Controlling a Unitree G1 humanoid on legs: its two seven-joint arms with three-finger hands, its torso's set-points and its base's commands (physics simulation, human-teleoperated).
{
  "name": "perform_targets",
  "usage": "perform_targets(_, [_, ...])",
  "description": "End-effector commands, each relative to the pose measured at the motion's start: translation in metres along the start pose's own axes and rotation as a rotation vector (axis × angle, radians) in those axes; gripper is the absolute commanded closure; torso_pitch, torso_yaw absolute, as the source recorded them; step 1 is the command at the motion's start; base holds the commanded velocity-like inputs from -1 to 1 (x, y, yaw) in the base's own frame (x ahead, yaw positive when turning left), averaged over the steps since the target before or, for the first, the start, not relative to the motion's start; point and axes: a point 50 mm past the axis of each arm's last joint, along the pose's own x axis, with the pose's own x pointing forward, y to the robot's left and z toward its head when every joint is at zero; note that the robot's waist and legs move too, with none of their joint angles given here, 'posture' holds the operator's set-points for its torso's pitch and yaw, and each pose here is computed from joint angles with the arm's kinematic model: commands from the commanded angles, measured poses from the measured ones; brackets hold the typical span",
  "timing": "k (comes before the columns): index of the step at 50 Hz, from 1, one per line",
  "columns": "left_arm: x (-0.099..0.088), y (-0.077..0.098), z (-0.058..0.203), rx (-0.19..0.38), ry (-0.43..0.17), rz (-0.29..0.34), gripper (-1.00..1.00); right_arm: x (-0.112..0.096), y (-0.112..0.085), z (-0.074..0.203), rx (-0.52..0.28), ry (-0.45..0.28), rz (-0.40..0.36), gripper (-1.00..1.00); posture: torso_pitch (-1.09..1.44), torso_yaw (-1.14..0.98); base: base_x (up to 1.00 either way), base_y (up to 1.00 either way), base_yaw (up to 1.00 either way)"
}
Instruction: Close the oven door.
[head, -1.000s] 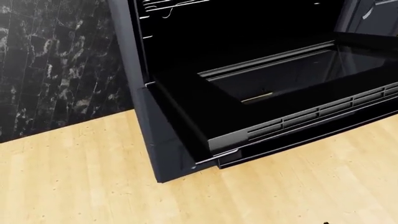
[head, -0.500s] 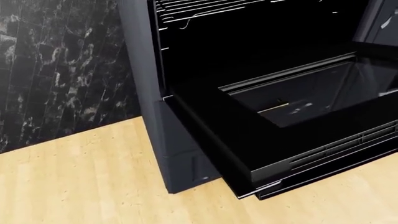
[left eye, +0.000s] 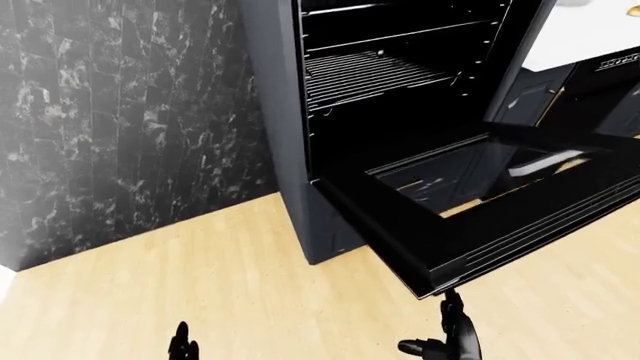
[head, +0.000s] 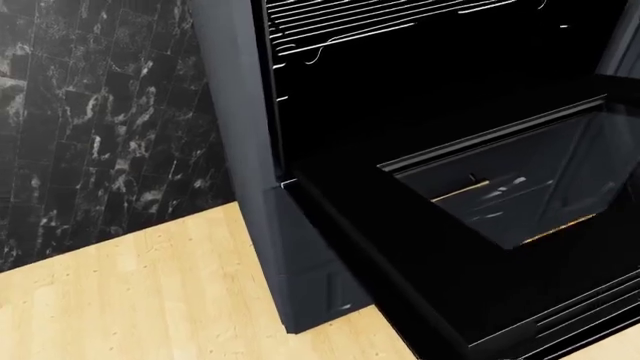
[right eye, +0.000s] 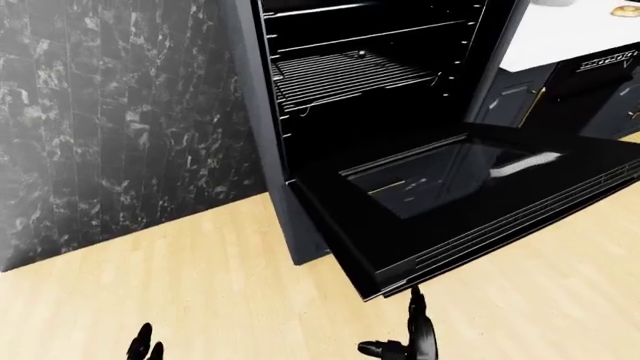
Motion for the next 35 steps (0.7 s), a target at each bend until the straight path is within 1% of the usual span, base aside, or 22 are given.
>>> perform_targets(1, [0.005, -0.0023, 0.009, 0.01, -0.049, -0.018, -1.0, 0.0065, -0.0091, 0.0144, -0.001, -0.078, -0.038, -1.0, 0.0, 0.0, 0.12, 0.15, 0.0])
perform_targets(18, [0.0052, -0.0021, 0.0095, 0.01, -0.052, -0.019, -1.0, 0.005, -0.0073, 0.0131, 0.005, -0.08, -0.028, -1.0, 0.0, 0.0, 0.11, 0.14, 0.0])
perform_targets(19, [0.0054, -0.0019, 0.0097, 0.01, -0.052, -0.019, -1.0, 0.0046, -0.0057, 0.0133, -0.008, -0.086, -0.013, -1.0, 0.0, 0.0, 0.0, 0.0, 0.0])
perform_targets(21, [0.0053, -0.0021, 0.0097, 0.012, -0.052, -0.02, -1.0, 0.005, -0.0057, 0.0148, -0.006, -0.097, -0.018, -1.0, 0.0, 0.0, 0.0, 0.0, 0.0])
perform_targets(22, [0.0053, -0.0021, 0.0097, 0.012, -0.052, -0.021, -1.0, 0.0049, -0.0054, 0.0165, -0.025, -0.114, -0.018, -1.0, 0.0, 0.0, 0.0, 0.0, 0.0])
perform_targets(23, [0.0054, -0.002, 0.0097, 0.014, -0.052, -0.021, -1.0, 0.0049, -0.0059, 0.0166, -0.05, -0.114, -0.033, -1.0, 0.0, 0.0, 0.0, 0.0, 0.0])
perform_targets(25, [0.0051, -0.0023, 0.0095, 0.016, -0.052, -0.021, -1.0, 0.0037, -0.0076, 0.0153, -0.066, -0.112, -0.068, -1.0, 0.0, 0.0, 0.0, 0.0, 0.0])
perform_targets(26, [0.0054, -0.0023, 0.0097, 0.016, -0.052, -0.021, -1.0, -0.0004, -0.005, 0.0187, -0.103, -0.18, -0.046, -1.0, 0.0, 0.0, 0.0, 0.0, 0.0])
perform_targets(27, [0.0055, -0.0023, 0.0098, 0.017, -0.052, -0.022, -1.0, -0.0019, -0.0052, 0.0198, -0.127, -0.203, -0.076, -1.0, 0.0, 0.0, 0.0, 0.0, 0.0])
perform_targets(29, [0.0054, -0.0028, 0.0097, 0.018, -0.052, -0.023, -1.0, -0.002, -0.0063, 0.0186, -0.089, -0.192, -0.066, -1.0, 0.0, 0.0, 0.0, 0.0, 0.0])
perform_targets(30, [0.0056, -0.0026, 0.0099, 0.018, -0.052, -0.022, -1.0, -0.0018, -0.0081, 0.0178, -0.079, -0.182, -0.08, -1.0, 0.0, 0.0, 0.0, 0.0, 0.0])
perform_targets(31, [0.0055, -0.0027, 0.0098, 0.018, -0.052, -0.023, -1.0, -0.0012, -0.0097, 0.0156, -0.03, -0.156, -0.065, -1.0, 0.0, 0.0, 0.0, 0.0, 0.0])
perform_targets(32, [0.0054, -0.0029, 0.0097, 0.019, -0.053, -0.023, -1.0, -0.001, -0.0107, 0.0148, -0.023, -0.147, -0.069, -1.0, 0.0, 0.0, 0.0, 0.0, 0.0])
perform_targets(34, [0.0055, -0.0028, 0.0098, 0.019, -0.053, -0.023, -1.0, -0.001, -0.0097, 0.0155, -0.019, -0.154, -0.069, -1.0, 0.0, 0.0, 0.0, 0.0, 0.0])
perform_targets(35, [0.0053, -0.0031, 0.0096, 0.019, -0.053, -0.023, -1.0, -0.0009, -0.0095, 0.0148, -0.026, -0.147, -0.073, -1.0, 0.0, 0.0, 0.0, 0.0, 0.0])
